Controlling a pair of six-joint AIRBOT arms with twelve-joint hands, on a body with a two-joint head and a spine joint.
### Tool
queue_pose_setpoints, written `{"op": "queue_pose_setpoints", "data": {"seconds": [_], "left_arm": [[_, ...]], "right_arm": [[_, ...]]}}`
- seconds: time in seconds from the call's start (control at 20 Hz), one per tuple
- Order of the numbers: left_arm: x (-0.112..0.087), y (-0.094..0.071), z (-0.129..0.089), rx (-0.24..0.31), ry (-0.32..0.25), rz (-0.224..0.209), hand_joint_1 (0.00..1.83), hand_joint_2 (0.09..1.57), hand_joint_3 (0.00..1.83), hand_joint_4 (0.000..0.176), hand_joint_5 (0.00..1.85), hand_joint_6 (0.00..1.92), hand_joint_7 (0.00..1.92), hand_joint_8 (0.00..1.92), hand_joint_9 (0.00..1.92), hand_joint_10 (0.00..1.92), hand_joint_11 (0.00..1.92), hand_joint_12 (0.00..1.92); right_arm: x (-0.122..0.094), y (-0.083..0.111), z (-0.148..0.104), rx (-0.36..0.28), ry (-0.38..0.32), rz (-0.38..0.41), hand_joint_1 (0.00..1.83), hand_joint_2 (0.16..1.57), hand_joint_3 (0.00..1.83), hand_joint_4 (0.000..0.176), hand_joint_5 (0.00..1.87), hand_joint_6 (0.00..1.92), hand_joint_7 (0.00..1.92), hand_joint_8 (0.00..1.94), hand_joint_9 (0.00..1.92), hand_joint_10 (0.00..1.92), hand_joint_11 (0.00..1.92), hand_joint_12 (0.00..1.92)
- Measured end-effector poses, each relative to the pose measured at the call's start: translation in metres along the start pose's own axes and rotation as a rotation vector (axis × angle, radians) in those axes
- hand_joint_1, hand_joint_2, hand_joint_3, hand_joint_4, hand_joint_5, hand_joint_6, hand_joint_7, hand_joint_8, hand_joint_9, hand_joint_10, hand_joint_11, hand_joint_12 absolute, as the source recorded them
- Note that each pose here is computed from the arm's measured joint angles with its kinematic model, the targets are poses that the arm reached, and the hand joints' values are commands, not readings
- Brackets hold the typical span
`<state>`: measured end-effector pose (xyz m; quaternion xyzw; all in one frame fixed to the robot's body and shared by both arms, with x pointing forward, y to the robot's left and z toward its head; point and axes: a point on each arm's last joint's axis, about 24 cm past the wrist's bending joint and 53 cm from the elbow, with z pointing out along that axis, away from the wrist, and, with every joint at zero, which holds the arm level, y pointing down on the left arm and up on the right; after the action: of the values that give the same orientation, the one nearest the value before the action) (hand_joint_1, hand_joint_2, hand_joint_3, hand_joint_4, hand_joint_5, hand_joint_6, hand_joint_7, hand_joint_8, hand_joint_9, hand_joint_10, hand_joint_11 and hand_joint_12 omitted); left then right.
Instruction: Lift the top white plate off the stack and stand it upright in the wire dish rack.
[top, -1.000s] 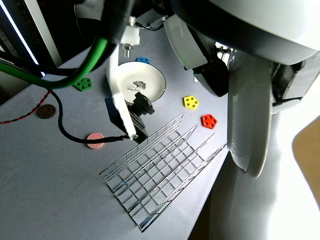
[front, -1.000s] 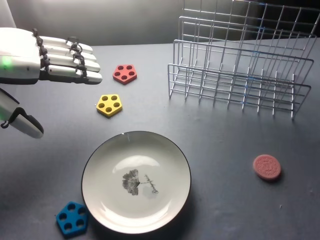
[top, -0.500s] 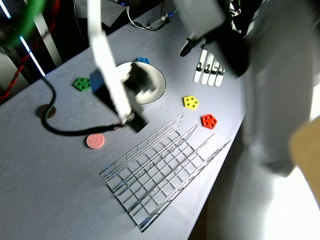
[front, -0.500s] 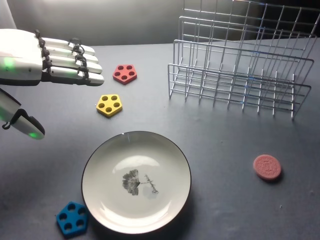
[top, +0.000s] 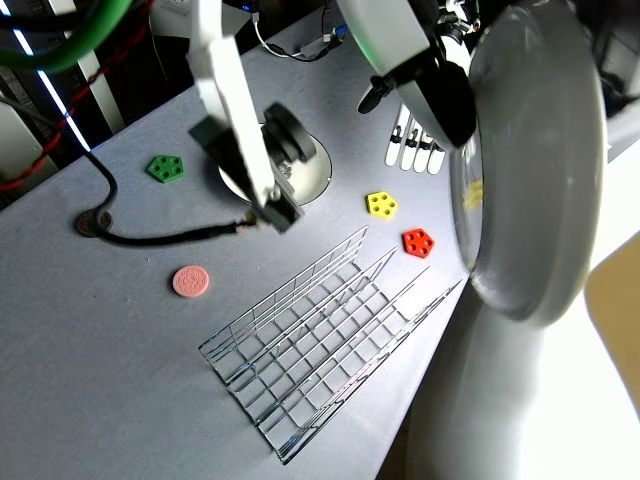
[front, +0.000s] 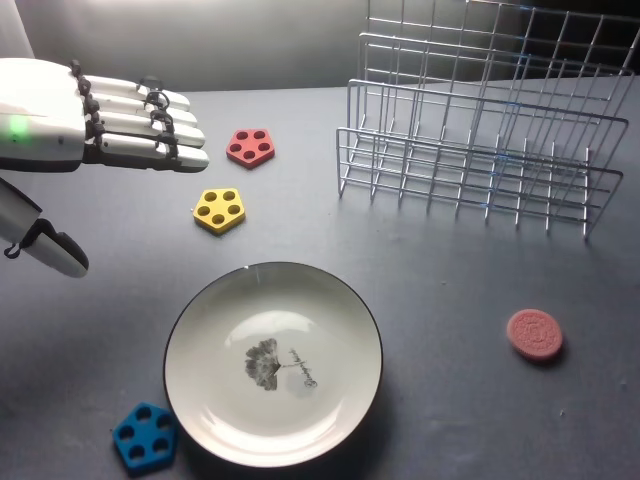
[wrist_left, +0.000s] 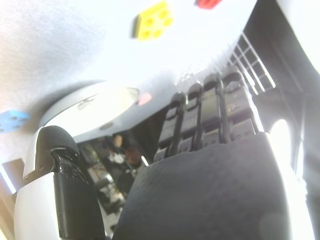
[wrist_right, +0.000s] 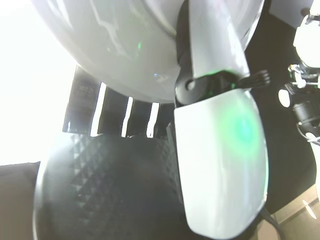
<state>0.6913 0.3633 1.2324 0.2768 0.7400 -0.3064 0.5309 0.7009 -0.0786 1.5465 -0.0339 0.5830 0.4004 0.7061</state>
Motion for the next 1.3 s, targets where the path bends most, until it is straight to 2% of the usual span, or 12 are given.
{"op": "queue_pose_setpoints", "data": {"seconds": [0.1, 0.15, 0.5, 0.55, 0.65, 0.8, 0.9, 0.95, 1.1, 1.2, 1.25, 1.3], "left_arm": [[0.0, 0.0, 0.0, 0.0, 0.0, 0.0, 0.36, 0.97, 0.0, 0.0, 0.0, 0.0, 0.0, 0.0, 0.0, 0.0, 0.03, 0.01], [0.0, 0.0, 0.0, 0.0, 0.0, 0.0, 0.28, 0.98, 0.01, 0.0, 0.0, 0.0, 0.0, 0.0, 0.0, 0.0, 0.03, 0.02], [0.0, -0.001, 0.0, 0.003, -0.001, 0.0, 0.32, 0.97, 0.0, 0.0, 0.0, 0.0, 0.0, 0.0, 0.0, 0.0, 0.0, 0.0], [0.0, -0.001, 0.0, 0.003, -0.001, 0.0, 0.31, 0.97, 0.0, 0.0, 0.0, 0.0, 0.0, 0.0, 0.0, 0.0, 0.0, 0.0], [0.0, -0.002, 0.002, 0.006, -0.002, 0.001, 0.36, 0.96, 0.0, 0.0, 0.0, 0.0, 0.0, 0.0, 0.0, 0.0, 0.0, 0.0], [0.0, -0.002, 0.002, 0.007, -0.001, 0.002, 0.36, 0.97, 0.0, 0.0, 0.0, 0.0, 0.0, 0.0, 0.0, 0.0, 0.0, 0.0], [0.0, -0.002, 0.002, 0.007, -0.002, 0.002, 0.32, 0.97, 0.0, 0.0, 0.0, 0.0, 0.01, 0.0, 0.02, 0.01, 0.01, 0.0], [0.0, -0.002, 0.002, 0.007, -0.001, 0.002, 0.31, 0.97, 0.0, 0.0, 0.0, 0.0, 0.0, 0.0, 0.01, 0.0, 0.0, 0.0], [0.0, -0.002, 0.002, 0.007, -0.001, 0.003, 0.3, 0.97, 0.0, 0.0, 0.0, 0.0, 0.0, 0.0, 0.0, 0.0, 0.01, 0.01], [0.001, -0.002, 0.002, 0.006, 0.0, 0.003, 0.34, 0.96, 0.0, 0.0, 0.0, 0.0, 0.0, 0.0, 0.01, 0.0, 0.01, 0.01], [0.001, -0.002, 0.002, 0.007, 0.0, 0.003, 0.35, 0.97, 0.0, 0.0, 0.0, 0.0, 0.0, 0.0, 0.0, 0.0, 0.0, 0.0], [0.0, -0.002, 0.002, 0.007, -0.001, 0.003, 0.33, 0.97, 0.0, 0.0, 0.0, 0.0, 0.0, 0.0, 0.0, 0.0, 0.0, 0.0]], "right_arm": [[0.0, 0.0, -0.001, -0.001, 0.0, -0.008, 1.5, 1.04, 0.0, 0.0, 0.99, 0.97, 1.07, 0.57, 1.18, 0.59, 1.0, 1.3], [0.001, 0.001, -0.002, -0.003, 0.002, -0.011, 1.5, 1.03, 0.0, 0.0, 1.0, 0.92, 1.13, 0.47, 1.21, 0.57, 1.03, 1.28], [0.017, 0.003, -0.004, 0.018, 0.079, 0.065, 1.5, 1.01, 0.0, 0.0, 1.02, 0.89, 1.22, 0.32, 1.27, 0.44, 1.08, 1.21], [0.019, 0.004, -0.005, 0.019, 0.091, 0.076, 1.49, 1.08, 0.0, 0.0, 0.89, 1.03, 1.04, 0.62, 1.1, 0.7, 0.95, 1.36], [0.016, 0.009, -0.007, 0.018, 0.096, 0.082, 1.49, 1.12, 0.0, 0.0, 0.82, 1.15, 0.91, 0.81, 0.98, 0.92, 0.86, 1.48], [-0.003, 0.028, -0.013, -0.011, 0.067, 0.07, 1.49, 1.12, 0.0, 0.0, 0.82, 1.16, 0.91, 0.81, 0.99, 0.89, 0.84, 1.5], [0.002, 0.032, -0.016, -0.01, 0.09, 0.088, 1.48, 1.13, 0.0, 0.0, 0.79, 1.18, 0.9, 0.85, 0.93, 0.96, 0.84, 1.52], [0.007, 0.031, -0.018, 0.0, 0.108, 0.1, 1.49, 1.09, 0.0, 0.0, 0.88, 1.1, 0.99, 0.73, 1.03, 0.84, 0.95, 1.39], [0.019, 0.014, -0.025, 0.067, 0.152, 0.183, 1.5, 1.05, 0.0, 0.0, 0.95, 1.02, 1.09, 0.55, 1.13, 0.68, 1.02, 1.28], [0.021, 0.001, -0.028, 0.113, 0.157, 0.239, 1.5, 1.05, 0.0, 0.0, 0.95, 1.02, 1.12, 0.5, 1.12, 0.68, 1.01, 1.29], [0.022, -0.005, -0.029, 0.139, 0.157, 0.258, 1.49, 1.11, 0.0, 0.0, 0.82, 1.15, 0.96, 0.74, 0.99, 0.87, 0.88, 1.45], [0.023, -0.012, -0.031, 0.164, 0.159, 0.293, 1.49, 1.13, 0.0, 0.0, 0.78, 1.21, 0.92, 0.82, 0.95, 0.95, 0.84, 1.52]]}}
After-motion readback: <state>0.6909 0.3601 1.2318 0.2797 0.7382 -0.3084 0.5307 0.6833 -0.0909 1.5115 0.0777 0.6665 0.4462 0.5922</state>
